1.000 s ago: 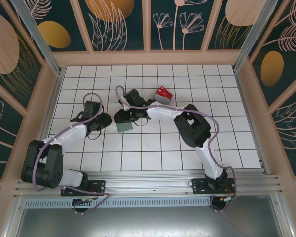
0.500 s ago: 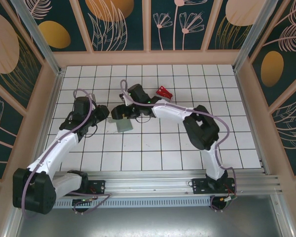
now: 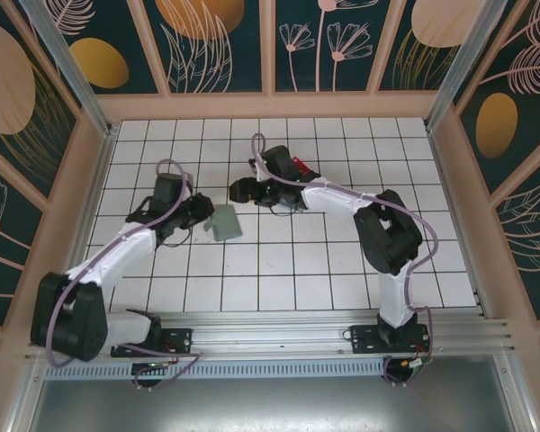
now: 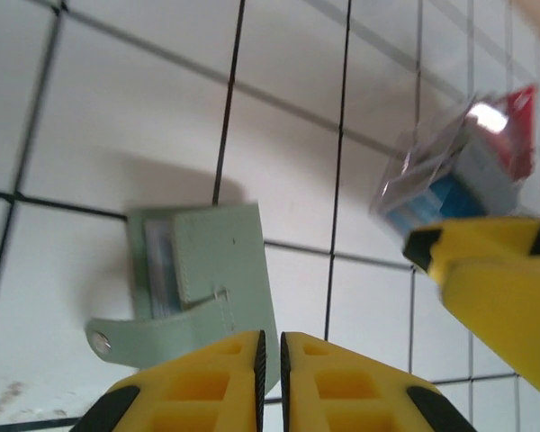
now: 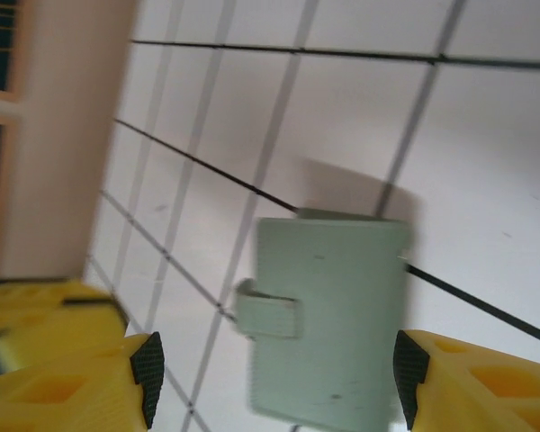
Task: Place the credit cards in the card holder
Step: Turn over the card holder at the center of the table.
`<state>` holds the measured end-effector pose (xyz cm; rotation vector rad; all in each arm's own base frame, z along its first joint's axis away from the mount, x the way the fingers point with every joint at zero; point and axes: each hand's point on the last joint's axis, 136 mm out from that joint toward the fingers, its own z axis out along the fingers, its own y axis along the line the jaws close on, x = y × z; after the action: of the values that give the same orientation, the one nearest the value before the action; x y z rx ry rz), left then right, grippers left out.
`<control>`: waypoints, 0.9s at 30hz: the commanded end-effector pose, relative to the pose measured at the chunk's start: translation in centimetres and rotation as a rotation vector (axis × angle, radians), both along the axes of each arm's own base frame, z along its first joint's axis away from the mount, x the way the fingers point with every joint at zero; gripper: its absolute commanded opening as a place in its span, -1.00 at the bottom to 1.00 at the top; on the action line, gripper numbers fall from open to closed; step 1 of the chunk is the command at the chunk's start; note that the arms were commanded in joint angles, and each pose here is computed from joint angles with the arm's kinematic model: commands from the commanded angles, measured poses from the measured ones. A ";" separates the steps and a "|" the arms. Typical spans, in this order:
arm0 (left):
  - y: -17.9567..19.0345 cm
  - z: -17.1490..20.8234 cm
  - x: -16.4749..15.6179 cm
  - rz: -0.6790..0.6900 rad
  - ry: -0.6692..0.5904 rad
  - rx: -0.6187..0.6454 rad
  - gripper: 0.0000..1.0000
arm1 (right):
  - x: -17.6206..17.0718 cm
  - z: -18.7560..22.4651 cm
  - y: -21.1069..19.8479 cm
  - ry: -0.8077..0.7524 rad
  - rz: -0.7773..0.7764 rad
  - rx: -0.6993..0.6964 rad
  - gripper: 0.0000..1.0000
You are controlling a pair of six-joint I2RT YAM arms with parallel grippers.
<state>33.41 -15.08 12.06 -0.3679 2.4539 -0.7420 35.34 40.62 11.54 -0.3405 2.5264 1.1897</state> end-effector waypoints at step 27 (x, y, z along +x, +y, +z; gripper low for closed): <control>2.1 -12.7 -2.1 0.051 0.262 0.232 -0.94 | -2.8 -6.7 5.3 0.146 0.058 0.090 -0.56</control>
<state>34.78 -13.78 2.45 -0.4231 2.5844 -0.4564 32.52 45.05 4.08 -0.3109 2.6545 1.3296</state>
